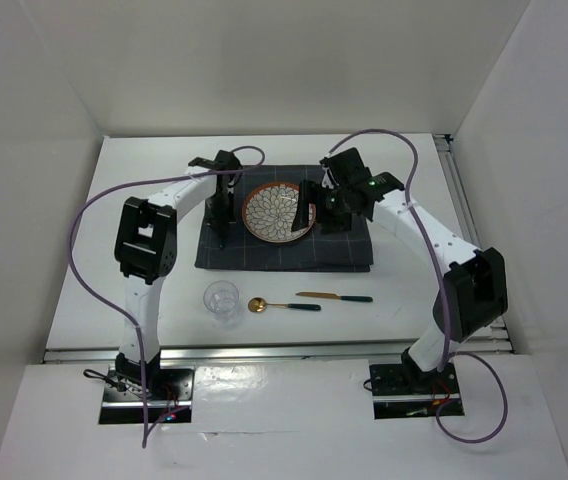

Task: Set the dinner table for one person

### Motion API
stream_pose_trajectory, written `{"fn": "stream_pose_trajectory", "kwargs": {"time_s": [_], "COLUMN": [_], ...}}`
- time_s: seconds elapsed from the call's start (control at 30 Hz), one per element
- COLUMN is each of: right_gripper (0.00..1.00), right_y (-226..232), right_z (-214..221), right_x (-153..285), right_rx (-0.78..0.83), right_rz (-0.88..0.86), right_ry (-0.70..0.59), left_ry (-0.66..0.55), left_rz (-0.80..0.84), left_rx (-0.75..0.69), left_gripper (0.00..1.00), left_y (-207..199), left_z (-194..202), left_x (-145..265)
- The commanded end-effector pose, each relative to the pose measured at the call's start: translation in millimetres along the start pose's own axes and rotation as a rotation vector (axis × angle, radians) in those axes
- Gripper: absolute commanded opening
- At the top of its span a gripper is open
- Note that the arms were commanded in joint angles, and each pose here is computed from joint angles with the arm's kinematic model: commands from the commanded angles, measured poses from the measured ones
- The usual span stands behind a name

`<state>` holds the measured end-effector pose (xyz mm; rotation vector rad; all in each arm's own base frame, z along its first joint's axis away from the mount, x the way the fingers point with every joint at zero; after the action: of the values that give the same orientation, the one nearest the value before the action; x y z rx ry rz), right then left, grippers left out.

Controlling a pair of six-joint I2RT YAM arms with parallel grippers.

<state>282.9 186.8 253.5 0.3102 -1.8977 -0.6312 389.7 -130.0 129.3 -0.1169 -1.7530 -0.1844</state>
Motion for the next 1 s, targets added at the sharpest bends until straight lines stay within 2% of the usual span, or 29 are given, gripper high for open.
{"fn": "stream_pose_trajectory", "kwargs": {"time_s": [0.0,0.03,0.07,0.13,0.17,0.2,0.37,0.5,0.6,0.73,0.8,0.93,0.97], "right_gripper": [0.92,0.93,0.93,0.93,0.93,0.93,0.93,0.93,0.92,0.89,0.89,0.85,0.85], "right_y": [6,12,15,24,28,34,62,83,96,107,106,116,118], "right_z": [5,8,10,17,17,25,54,87,113,130,132,135,141], "right_x": [12,13,11,8,7,6,2,-9,-26,-44,-49,-46,-55], "right_rx": [0.001,0.017,0.022,0.084,0.109,0.166,0.313,0.392,0.412,0.394,0.360,0.346,0.353], "right_rz": [-0.014,-0.026,-0.022,-0.028,-0.029,-0.040,-0.127,-0.194,-0.208,-0.166,-0.157,-0.211,-0.201], "right_ry": [-0.027,-0.023,-0.011,-0.002,-0.007,0.010,0.046,0.087,0.134,0.150,0.157,0.169,0.194], "left_ry": [0.000,0.010,0.012,-0.025,-0.027,-0.050,-0.164,-0.286,-0.332,-0.340,-0.323,-0.225,-0.251], "left_rz": [-0.037,-0.047,-0.057,-0.051,-0.051,-0.048,-0.061,-0.046,-0.027,0.024,0.078,0.080,0.074], "left_rx": [-0.043,-0.044,-0.035,-0.031,-0.031,-0.018,0.008,0.092,0.156,0.215,0.195,0.215,0.232], "left_gripper": [0.05,0.18,0.41,0.57,0.70,0.75,0.78,0.78,0.78,0.74,0.72,0.69,0.69], "left_y": [-2,-1,0,-4,-3,-3,3,35,51,67,63,56,57], "left_z": [-2,0,4,3,5,3,-6,-9,-5,4,5,9,11], "left_x": [7,5,7,19,21,32,97,159,180,170,155,127,134]}}
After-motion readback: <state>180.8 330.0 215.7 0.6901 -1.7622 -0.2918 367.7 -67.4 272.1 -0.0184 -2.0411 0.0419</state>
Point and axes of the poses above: each gripper's point midway between its finger pads, its own x axis back along the fingers, its own y axis along the line the jaws close on, z = x × y, the point moved 10 cm from there along x, back along the fingers, and after that the axes turned 15 degrees about -x, right-handed, at the moved point
